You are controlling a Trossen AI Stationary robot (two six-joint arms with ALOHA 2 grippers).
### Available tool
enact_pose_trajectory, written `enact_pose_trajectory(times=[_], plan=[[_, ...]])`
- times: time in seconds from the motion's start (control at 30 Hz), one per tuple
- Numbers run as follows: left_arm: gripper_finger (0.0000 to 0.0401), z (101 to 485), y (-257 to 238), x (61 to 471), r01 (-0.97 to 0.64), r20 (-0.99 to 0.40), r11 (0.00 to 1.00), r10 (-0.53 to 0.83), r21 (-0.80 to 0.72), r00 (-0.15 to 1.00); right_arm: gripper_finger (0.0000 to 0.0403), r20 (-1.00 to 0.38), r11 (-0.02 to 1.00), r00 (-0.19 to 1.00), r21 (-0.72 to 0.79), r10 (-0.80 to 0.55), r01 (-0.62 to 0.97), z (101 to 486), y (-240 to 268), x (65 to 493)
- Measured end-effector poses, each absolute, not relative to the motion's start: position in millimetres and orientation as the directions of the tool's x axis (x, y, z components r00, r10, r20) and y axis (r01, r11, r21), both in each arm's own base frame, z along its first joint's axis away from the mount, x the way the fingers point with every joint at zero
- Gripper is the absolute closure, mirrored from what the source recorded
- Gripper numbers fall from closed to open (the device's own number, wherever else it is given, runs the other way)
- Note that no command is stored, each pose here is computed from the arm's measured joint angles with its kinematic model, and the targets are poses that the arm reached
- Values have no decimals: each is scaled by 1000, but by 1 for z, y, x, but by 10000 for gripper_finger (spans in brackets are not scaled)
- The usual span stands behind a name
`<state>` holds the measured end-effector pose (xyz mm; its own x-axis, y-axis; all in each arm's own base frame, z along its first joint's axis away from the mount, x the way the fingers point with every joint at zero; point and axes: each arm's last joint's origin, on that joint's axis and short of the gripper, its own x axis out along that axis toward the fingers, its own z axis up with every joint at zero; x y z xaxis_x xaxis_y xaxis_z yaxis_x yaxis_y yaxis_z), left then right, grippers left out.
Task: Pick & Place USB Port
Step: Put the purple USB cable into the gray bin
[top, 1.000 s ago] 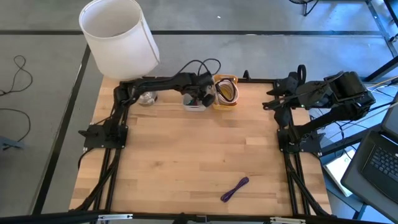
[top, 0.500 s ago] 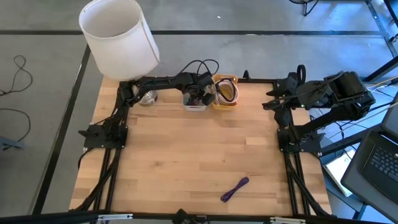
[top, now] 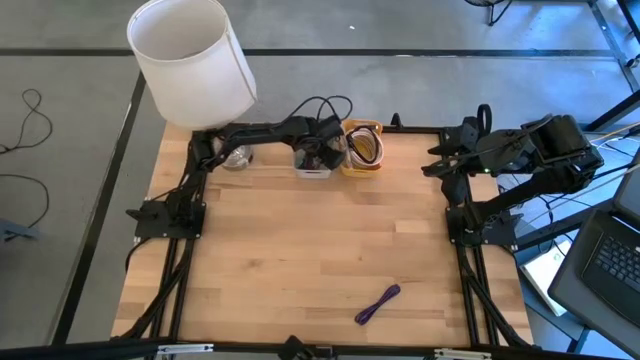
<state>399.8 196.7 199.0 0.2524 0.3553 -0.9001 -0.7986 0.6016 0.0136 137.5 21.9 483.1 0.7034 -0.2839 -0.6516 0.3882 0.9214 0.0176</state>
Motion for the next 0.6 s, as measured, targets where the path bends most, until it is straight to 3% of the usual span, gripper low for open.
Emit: enact_pose_trajectory(times=[0.37,0.6], plan=[[262,294,174,412,-720,-727,680,425,-137,539,178,-652,922,703,16,-284,387,483,22,138],[261,334,111,445,-394,-564,852,147,-345,813,178,-669,928,705,61,-235,367,483,23,137]])
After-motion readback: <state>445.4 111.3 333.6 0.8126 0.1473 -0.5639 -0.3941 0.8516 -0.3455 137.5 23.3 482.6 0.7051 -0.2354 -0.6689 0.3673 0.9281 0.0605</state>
